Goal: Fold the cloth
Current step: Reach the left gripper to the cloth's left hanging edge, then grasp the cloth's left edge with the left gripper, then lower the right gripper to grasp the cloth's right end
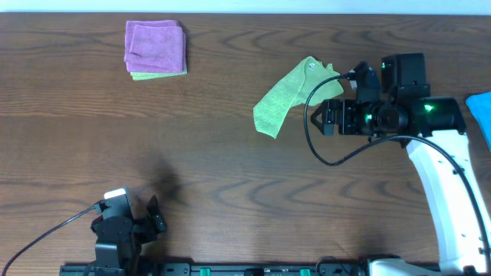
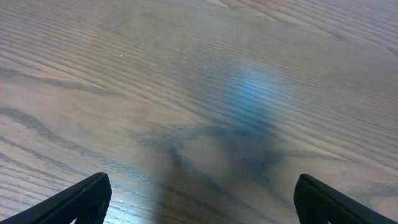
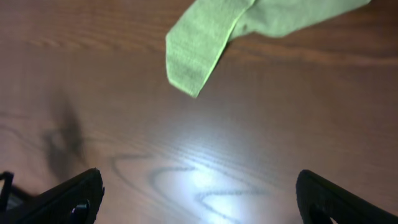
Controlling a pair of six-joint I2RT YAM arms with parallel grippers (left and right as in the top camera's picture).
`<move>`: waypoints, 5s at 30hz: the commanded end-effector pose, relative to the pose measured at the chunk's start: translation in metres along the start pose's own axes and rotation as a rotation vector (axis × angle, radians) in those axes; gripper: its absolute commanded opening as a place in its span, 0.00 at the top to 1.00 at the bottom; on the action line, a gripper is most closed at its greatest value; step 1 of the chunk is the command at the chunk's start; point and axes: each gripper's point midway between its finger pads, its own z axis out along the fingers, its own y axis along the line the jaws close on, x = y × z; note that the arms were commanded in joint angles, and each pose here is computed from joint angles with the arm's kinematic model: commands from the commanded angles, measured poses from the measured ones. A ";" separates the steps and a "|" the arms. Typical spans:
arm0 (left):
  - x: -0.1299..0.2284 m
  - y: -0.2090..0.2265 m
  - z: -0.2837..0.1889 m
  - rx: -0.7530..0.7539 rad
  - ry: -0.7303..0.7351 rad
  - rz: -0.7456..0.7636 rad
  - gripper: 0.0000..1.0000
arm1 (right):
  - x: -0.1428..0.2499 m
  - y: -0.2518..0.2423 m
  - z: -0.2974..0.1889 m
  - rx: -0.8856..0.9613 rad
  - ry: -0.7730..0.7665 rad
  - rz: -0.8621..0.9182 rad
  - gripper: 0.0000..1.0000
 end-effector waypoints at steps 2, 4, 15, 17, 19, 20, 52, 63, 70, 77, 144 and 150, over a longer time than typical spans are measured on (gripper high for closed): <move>-0.012 -0.010 0.002 0.054 -0.051 -0.057 0.05 | 0.009 0.009 -0.002 -0.032 0.035 -0.020 0.01; -0.020 -0.032 -0.001 0.180 -0.060 -0.158 0.05 | 0.012 0.009 -0.002 -0.031 0.047 -0.014 0.01; 0.002 -0.103 -0.031 0.616 0.131 -0.213 0.05 | 0.005 0.011 -0.002 -0.038 0.022 0.057 0.01; -0.011 -0.107 -0.033 0.637 0.117 -0.330 0.05 | 0.005 0.018 -0.003 -0.081 0.024 0.062 0.01; -0.028 -0.113 -0.039 0.681 0.075 -0.398 0.05 | 0.004 0.026 -0.003 -0.128 0.022 0.057 0.01; -0.034 -0.117 -0.042 0.708 0.055 -0.393 0.05 | 0.002 0.026 -0.004 -0.129 0.015 0.055 0.01; -0.009 -0.285 0.065 0.549 0.939 -0.669 0.10 | -0.117 -0.144 -0.049 0.297 -0.489 0.169 0.01; -0.008 -0.307 0.125 0.495 0.810 -0.836 0.14 | -0.147 -0.154 -0.026 0.192 -0.541 0.090 0.01; -0.011 -0.311 0.140 0.448 0.736 -0.851 0.19 | -0.156 -0.157 -0.026 0.194 -0.573 0.076 0.01; -0.022 -0.325 0.152 0.439 0.658 -0.832 0.21 | -0.159 -0.157 -0.026 0.195 -0.582 0.071 0.01; -0.040 -0.352 0.167 0.548 0.885 -0.839 0.94 | -0.168 -0.130 0.068 -0.137 -0.479 0.181 0.01; -0.040 -0.354 0.150 0.593 0.975 -0.828 0.94 | -0.172 -0.109 0.119 -0.490 -0.377 0.258 0.01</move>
